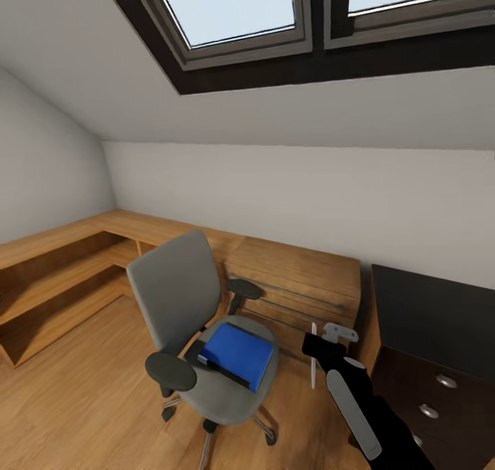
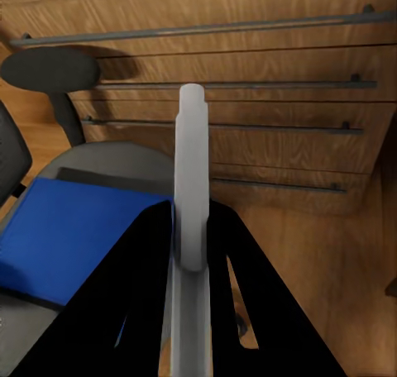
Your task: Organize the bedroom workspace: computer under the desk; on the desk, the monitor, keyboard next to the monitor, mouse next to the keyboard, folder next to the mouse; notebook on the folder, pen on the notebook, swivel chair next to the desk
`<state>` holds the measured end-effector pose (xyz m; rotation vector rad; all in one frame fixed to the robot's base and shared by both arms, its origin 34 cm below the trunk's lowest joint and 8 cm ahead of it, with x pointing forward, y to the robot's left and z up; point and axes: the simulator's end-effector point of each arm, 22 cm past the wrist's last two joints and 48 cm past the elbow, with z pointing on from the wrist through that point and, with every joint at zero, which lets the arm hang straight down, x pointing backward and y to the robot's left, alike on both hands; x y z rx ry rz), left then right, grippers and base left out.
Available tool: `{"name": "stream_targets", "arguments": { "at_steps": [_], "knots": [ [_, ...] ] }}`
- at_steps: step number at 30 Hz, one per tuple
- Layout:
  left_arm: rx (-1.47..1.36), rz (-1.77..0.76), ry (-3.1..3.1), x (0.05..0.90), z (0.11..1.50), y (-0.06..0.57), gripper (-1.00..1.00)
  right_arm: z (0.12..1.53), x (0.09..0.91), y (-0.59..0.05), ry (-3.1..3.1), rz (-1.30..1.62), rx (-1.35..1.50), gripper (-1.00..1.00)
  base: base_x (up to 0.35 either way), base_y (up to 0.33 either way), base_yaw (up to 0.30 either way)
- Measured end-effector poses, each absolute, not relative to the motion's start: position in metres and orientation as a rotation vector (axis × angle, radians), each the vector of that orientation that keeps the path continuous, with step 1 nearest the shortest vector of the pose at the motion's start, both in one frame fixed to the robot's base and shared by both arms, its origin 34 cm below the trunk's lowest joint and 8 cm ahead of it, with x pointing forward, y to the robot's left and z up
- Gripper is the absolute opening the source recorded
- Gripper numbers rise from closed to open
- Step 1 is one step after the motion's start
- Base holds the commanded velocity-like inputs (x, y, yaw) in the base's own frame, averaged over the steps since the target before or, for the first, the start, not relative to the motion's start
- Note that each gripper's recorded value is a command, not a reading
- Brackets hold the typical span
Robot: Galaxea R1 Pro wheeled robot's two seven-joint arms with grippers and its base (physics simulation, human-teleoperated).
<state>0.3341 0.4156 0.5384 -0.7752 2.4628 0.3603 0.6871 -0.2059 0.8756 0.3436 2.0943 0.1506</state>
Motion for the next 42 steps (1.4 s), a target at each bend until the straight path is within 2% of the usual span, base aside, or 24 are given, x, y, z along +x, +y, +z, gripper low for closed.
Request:
{"name": "stream_targets", "arguments": {
  "at_steps": [19, 28, 38, 40, 42],
  "knots": [
    [-0.768, 0.356, 2.468, 0.333, 0.565, 0.413, 1.00, 0.903, 0.685, -0.204, 2.097, 0.154, 0.342, -1.00, -0.004, -0.003, 0.000],
    [-0.765, 0.354, 2.470, 0.332, 0.577, 0.411, 1.00, 0.914, 0.684, -0.204, 2.098, 0.152, 0.341, -1.00, -0.148, -0.164, 0.000],
    [-0.761, 0.352, 2.473, 0.330, 0.590, 0.411, 1.00, 0.937, 0.686, -0.198, 2.079, 0.155, 0.317, -1.00, -0.009, -0.010, 0.000],
    [-0.760, 0.351, 2.473, 0.330, 0.591, 0.410, 1.00, 0.971, 0.709, -0.202, 2.038, 0.146, 0.299, -1.00, 0.000, 0.000, 0.000],
    [-0.761, 0.322, 2.479, 0.331, 0.588, 0.393, 1.00, 1.021, 0.749, -0.250, 2.067, 0.108, 0.352, -1.00, 0.000, 0.000, 0.000]
  ]
}}
